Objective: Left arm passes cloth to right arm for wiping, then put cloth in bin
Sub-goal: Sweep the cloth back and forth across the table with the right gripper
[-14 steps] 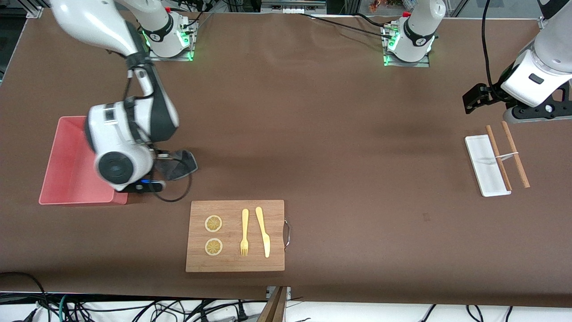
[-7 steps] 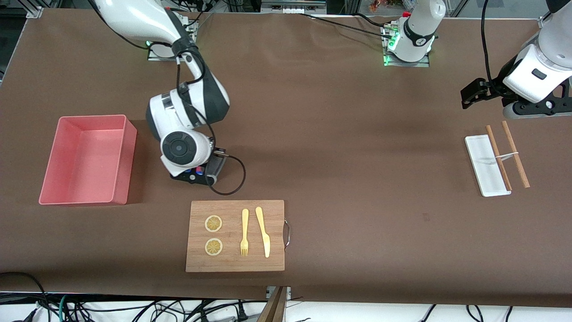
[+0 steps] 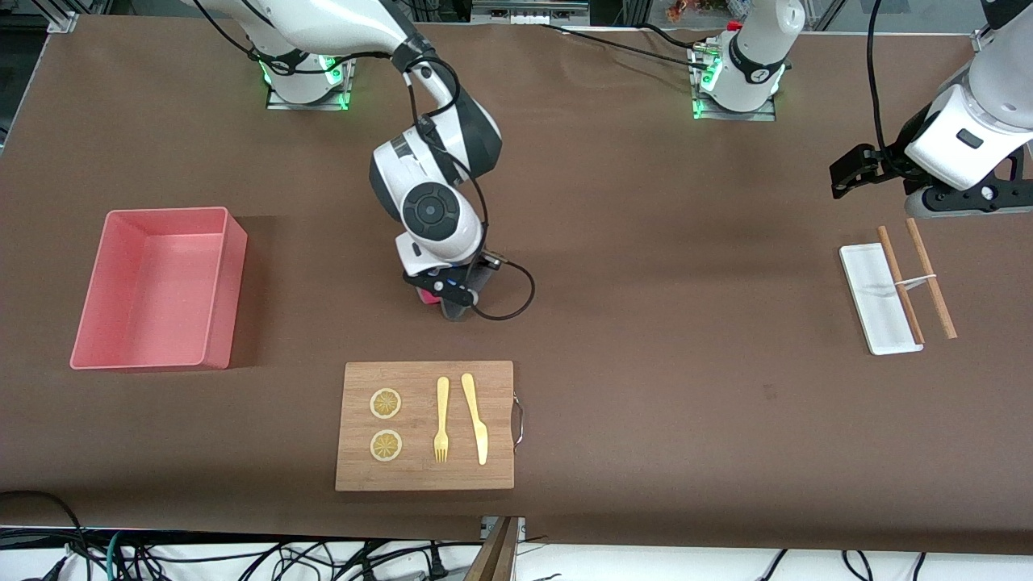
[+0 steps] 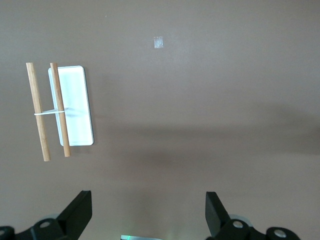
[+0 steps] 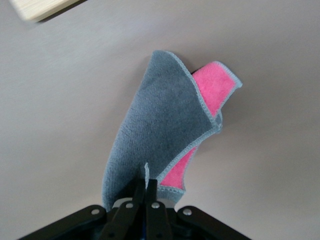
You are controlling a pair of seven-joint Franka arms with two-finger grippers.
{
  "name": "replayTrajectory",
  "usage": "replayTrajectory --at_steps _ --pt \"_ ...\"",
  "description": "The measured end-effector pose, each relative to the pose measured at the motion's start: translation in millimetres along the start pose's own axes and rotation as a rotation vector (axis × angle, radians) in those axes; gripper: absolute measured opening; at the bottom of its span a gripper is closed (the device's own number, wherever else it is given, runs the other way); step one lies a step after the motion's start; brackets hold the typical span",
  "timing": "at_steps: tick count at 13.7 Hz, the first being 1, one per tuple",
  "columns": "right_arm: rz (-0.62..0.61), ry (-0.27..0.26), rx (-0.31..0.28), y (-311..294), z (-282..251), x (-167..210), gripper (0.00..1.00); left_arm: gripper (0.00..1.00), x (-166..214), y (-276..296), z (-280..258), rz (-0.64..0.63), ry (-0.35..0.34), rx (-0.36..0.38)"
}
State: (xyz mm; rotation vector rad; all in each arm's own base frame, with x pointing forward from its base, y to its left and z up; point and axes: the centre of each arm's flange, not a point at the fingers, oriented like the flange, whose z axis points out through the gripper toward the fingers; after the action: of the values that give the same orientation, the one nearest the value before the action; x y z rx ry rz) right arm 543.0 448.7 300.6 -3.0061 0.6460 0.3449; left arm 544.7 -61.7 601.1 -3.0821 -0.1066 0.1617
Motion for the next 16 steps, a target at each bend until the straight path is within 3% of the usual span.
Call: replayTrajectory --at_steps 3,6,12,16 --pt "0.053 -0.085 0.113 -11.0 -16.3 -4.4 0.02 1.0 3.9 0.7 5.7 0.0 -0.011 0.001" --pt "0.055 -0.1 0.108 -5.0 -16.8 2.9 0.02 1.0 7.1 1.5 9.1 0.001 -0.016 0.001" --pt "-0.079 -0.218 -0.083 101.3 4.3 102.1 0.02 1.0 24.4 3.4 3.7 0.002 0.003 -0.01" --pt "-0.233 -0.219 -0.253 174.3 -4.0 157.1 0.02 1.0 26.9 3.9 5.8 0.002 -0.001 -0.01"
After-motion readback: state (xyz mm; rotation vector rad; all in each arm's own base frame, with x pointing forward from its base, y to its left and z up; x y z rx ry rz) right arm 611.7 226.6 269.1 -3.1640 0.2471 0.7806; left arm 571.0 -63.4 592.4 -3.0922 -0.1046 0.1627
